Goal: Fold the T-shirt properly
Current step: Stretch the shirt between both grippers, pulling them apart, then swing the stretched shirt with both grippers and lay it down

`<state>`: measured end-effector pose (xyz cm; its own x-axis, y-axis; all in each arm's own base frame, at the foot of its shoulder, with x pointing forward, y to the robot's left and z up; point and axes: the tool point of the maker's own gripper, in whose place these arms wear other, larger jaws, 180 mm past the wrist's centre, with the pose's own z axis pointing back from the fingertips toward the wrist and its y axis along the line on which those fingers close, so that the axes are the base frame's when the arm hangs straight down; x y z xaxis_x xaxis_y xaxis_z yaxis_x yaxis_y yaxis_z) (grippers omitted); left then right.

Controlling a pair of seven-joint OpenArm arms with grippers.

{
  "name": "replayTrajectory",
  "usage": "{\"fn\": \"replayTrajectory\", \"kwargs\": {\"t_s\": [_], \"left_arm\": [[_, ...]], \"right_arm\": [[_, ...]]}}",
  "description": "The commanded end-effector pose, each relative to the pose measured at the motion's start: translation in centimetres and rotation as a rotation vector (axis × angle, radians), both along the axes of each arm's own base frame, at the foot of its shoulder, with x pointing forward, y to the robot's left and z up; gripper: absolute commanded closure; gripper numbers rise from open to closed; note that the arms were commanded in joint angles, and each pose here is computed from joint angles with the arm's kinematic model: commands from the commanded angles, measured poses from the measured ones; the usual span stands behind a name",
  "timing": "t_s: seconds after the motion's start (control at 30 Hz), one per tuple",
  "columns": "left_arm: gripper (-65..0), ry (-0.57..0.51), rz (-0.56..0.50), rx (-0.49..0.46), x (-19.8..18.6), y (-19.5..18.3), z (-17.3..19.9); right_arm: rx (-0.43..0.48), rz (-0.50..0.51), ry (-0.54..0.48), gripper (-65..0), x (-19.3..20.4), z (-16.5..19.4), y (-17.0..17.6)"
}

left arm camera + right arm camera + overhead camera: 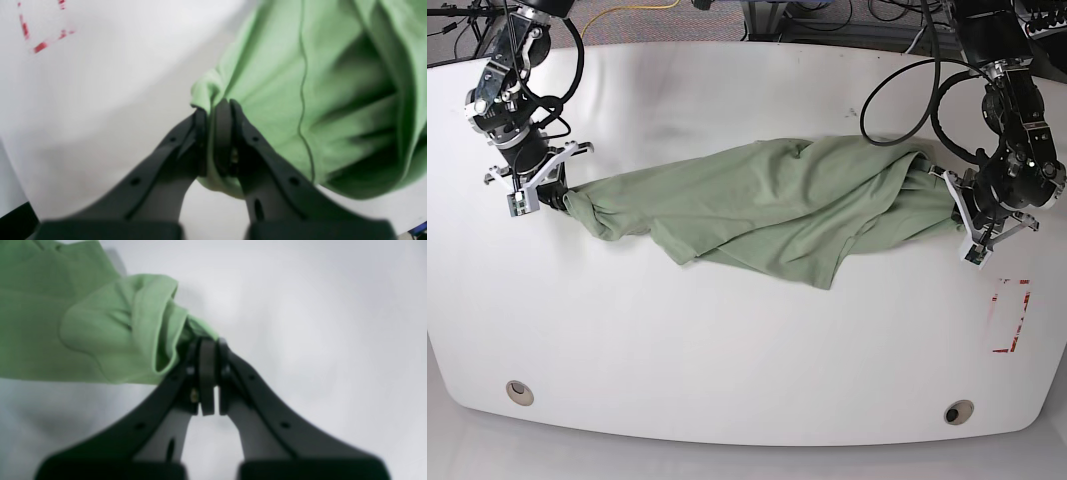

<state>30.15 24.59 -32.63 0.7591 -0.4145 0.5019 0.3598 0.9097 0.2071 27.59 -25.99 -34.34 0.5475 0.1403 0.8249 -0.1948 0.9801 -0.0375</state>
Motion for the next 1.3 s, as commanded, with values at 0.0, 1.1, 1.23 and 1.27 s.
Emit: {"fn": "replayTrajectory", "kwargs": {"t_s": [0.0, 1.1, 1.23, 1.27], "left_arm": [[-0.6, -0.046, 0.005, 0.029, 0.7, 1.0, 1.4], [-0.6, -0.462, 0.0, 0.014, 10.5, 0.5, 15.8], [-0.6, -0.557, 0.002, 0.012, 11.9, 0.5, 19.7], [-0.6, -0.577, 0.003, 0.012, 12.2, 0.5, 20.6]], "right_arm": [[-0.017, -0.002, -0.032, 0.0, 0.1, 1.0, -0.6], [-0.139, -0.012, -0.282, 0.0, 9.9, 13.6, -2.5], [-0.182, -0.006, -0.324, 0.0, 12.0, 17.0, -2.8], [-0.193, -0.001, -0.335, 0.0, 12.4, 17.8, -2.7]]}}
